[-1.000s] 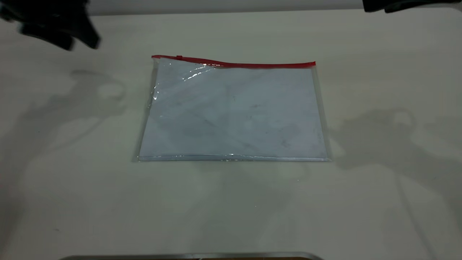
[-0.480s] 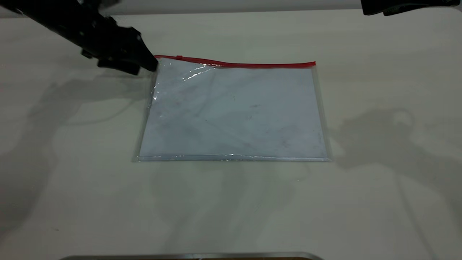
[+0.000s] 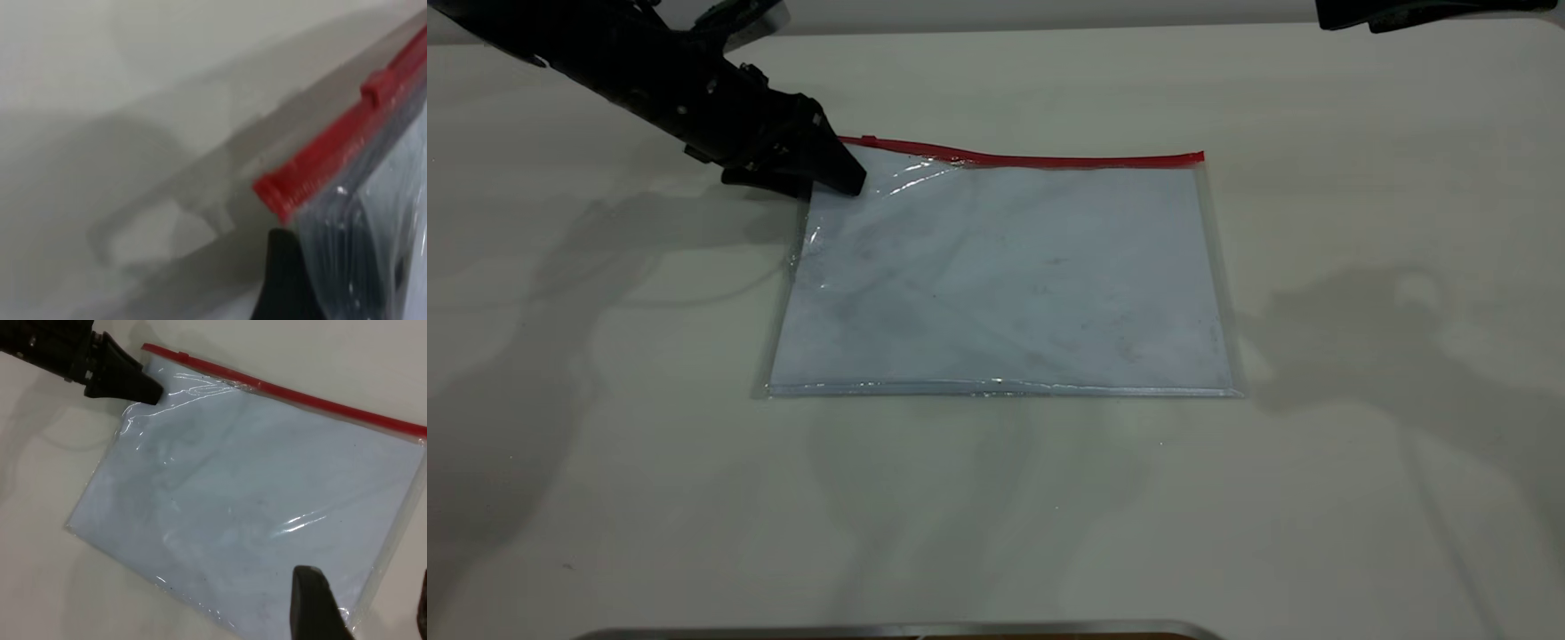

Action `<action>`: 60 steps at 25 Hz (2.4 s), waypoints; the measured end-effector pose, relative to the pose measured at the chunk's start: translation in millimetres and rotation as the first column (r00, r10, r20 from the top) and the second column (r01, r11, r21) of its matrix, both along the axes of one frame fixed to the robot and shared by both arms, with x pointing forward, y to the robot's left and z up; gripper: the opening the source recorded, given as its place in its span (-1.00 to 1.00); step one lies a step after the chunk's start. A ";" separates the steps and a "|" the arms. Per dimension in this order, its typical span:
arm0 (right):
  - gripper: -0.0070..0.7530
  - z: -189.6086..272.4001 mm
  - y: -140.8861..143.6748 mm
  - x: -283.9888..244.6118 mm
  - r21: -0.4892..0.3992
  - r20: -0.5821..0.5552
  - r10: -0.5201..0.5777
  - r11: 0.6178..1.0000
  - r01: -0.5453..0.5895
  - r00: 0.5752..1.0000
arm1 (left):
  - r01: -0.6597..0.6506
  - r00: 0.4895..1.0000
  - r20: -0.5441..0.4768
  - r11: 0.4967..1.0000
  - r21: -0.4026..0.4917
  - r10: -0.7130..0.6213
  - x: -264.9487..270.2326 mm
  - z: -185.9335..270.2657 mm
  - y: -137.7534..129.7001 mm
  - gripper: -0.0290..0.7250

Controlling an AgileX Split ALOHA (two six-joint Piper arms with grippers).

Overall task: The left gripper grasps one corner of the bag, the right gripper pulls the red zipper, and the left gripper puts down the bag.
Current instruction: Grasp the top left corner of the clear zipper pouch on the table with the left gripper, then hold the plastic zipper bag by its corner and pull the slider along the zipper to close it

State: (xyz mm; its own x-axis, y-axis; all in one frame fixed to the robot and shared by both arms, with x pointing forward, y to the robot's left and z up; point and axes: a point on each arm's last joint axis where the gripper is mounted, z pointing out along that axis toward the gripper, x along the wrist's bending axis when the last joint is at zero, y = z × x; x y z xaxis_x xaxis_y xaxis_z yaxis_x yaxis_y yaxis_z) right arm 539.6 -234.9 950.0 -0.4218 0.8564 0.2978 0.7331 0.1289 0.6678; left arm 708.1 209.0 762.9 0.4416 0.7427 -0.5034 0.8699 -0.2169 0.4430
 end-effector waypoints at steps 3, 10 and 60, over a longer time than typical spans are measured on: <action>0.10 0.0 0.0 0.0 0.000 0.001 0.000 1.000 0.000 1.000 | -0.009 1.000 0.010 0.999 -0.046 0.010 0.5 -1.7 -2.9 0.57; 0.10 2.0 0.8 3.1 -0.001 0.016 0.014 1.000 -0.014 1.000 | 0.008 1.000 -0.003 0.996 -0.086 -0.008 -2.5 -6.0 -5.7 0.10; 0.10 -139.2 175.9 155.2 0.314 0.202 0.428 0.824 -0.472 0.881 | 0.642 0.655 0.450 0.761 0.092 -0.607 -13.0 51.2 -17.7 -0.78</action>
